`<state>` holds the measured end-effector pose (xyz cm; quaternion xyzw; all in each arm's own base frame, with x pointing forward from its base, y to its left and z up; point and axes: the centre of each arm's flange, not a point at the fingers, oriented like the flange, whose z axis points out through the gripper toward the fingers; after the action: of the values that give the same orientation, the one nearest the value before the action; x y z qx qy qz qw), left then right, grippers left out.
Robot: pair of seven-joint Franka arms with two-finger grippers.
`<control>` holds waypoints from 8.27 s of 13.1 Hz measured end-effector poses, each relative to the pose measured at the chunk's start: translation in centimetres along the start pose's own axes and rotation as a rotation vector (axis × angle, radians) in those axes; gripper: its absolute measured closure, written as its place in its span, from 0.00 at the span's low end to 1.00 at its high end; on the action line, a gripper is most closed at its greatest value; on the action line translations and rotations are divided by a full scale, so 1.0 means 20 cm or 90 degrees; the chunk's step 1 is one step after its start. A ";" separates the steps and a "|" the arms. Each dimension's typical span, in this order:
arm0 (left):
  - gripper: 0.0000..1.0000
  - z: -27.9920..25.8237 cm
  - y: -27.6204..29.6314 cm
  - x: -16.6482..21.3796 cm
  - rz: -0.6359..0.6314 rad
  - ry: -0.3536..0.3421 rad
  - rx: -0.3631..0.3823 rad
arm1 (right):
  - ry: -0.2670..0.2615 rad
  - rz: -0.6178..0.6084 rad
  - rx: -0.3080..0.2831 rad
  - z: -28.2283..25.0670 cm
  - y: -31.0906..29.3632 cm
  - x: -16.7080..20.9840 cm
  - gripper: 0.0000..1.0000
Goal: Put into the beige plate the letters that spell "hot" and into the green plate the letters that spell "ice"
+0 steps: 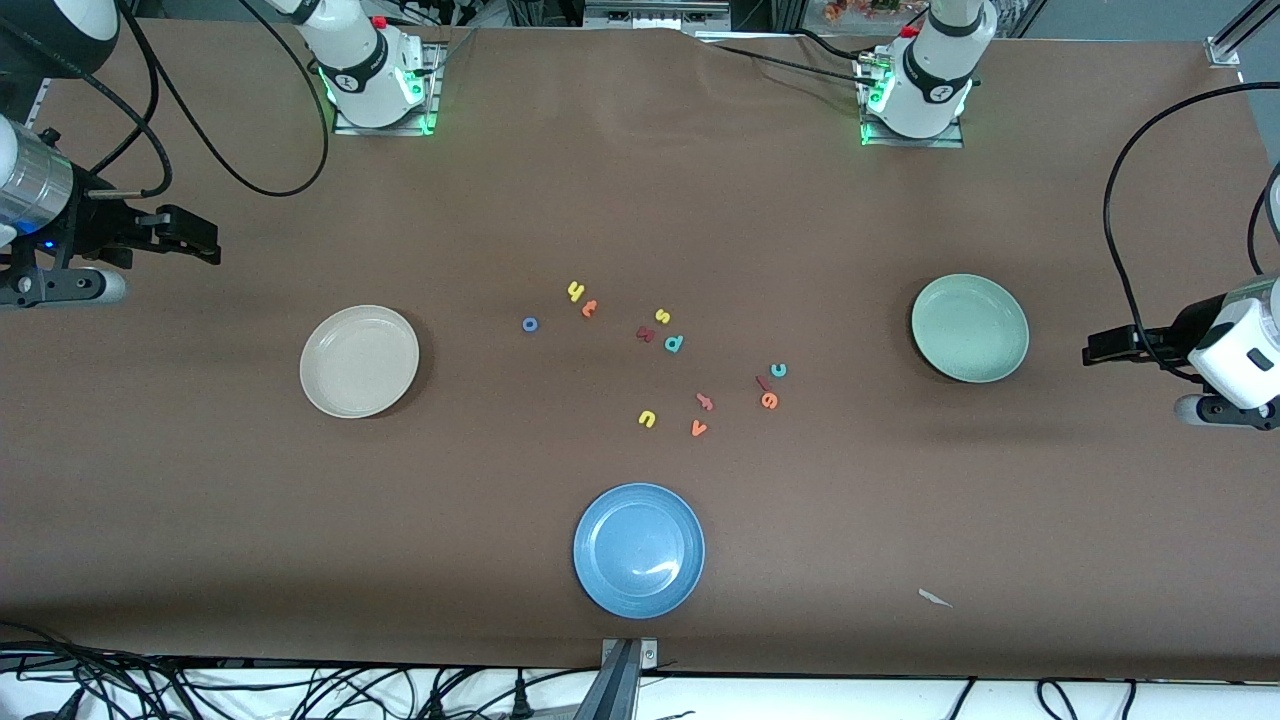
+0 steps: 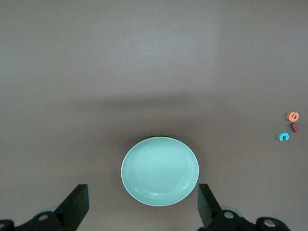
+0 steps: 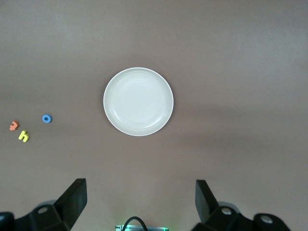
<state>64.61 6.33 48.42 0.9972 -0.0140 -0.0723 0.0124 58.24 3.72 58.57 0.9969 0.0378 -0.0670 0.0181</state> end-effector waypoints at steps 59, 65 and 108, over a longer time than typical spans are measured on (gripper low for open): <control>0.00 0.49 0.64 0.17 -0.110 -0.074 -0.037 | 0.000 0.002 0.000 0.00 0.01 0.00 0.00; 0.00 0.84 1.05 0.22 -0.178 -0.116 -0.056 | -0.001 0.002 0.000 0.00 0.01 0.00 0.00; 0.75 1.46 1.52 -0.06 -0.152 -0.012 -0.079 | 0.034 -0.081 0.063 1.26 -1.46 -0.14 0.00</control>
<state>58.37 -24.67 20.57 0.9883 0.1094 -0.0836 0.0651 49.94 31.57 33.12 0.9936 0.0978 -0.0429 -0.0369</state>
